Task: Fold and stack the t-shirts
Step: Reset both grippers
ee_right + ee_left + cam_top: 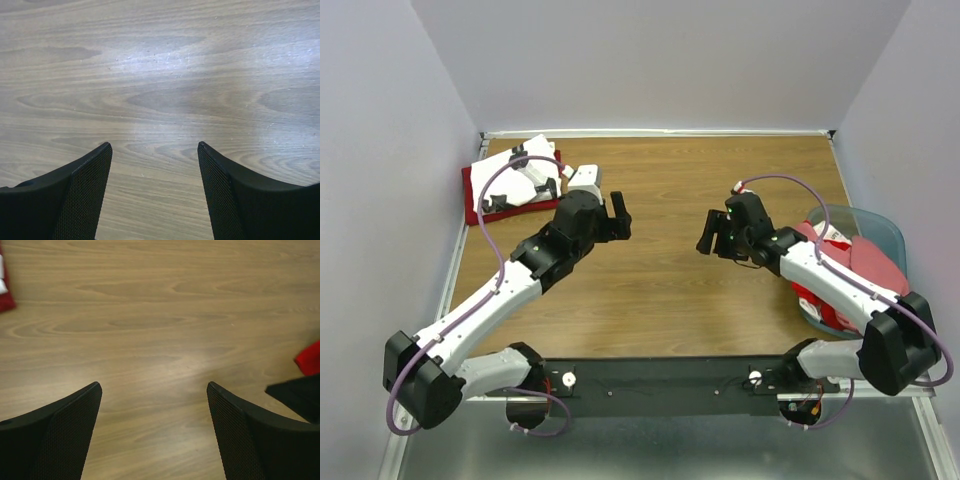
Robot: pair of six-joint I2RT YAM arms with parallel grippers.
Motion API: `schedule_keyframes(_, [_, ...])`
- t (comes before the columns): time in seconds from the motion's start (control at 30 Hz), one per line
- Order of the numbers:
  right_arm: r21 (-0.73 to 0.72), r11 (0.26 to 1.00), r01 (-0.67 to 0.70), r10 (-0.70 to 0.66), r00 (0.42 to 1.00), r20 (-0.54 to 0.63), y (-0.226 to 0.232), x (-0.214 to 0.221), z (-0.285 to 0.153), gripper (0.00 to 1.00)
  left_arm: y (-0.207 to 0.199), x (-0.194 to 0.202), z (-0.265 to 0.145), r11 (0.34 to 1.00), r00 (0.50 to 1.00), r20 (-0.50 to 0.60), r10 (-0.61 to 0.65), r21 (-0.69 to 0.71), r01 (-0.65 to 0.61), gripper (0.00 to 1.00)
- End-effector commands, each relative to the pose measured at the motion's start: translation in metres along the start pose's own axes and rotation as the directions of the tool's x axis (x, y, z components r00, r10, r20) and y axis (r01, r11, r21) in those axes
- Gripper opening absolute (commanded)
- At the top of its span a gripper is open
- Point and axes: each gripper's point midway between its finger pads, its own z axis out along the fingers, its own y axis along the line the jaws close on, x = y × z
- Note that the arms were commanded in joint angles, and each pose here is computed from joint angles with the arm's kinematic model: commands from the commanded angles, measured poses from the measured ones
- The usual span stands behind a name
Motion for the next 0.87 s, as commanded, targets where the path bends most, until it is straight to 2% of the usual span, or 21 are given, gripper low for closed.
schedule_keyframes(0.0, [0.024, 1.0, -0.003, 0.001, 0.997, 0.077, 0.0, -0.018, -0.01, 0.77, -0.016, -0.005, -0.011, 0.997, 0.995, 0.062, -0.079, 0.01, 0.078, 0.93])
schedule_keyframes(0.83, [0.032, 0.999, -0.028, 0.021, 0.983, 0.182, -0.013, -0.024, -0.034, 0.77, -0.018, -0.026, -0.026, 0.997, 0.984, 0.159, -0.079, 0.025, 0.076, 0.98])
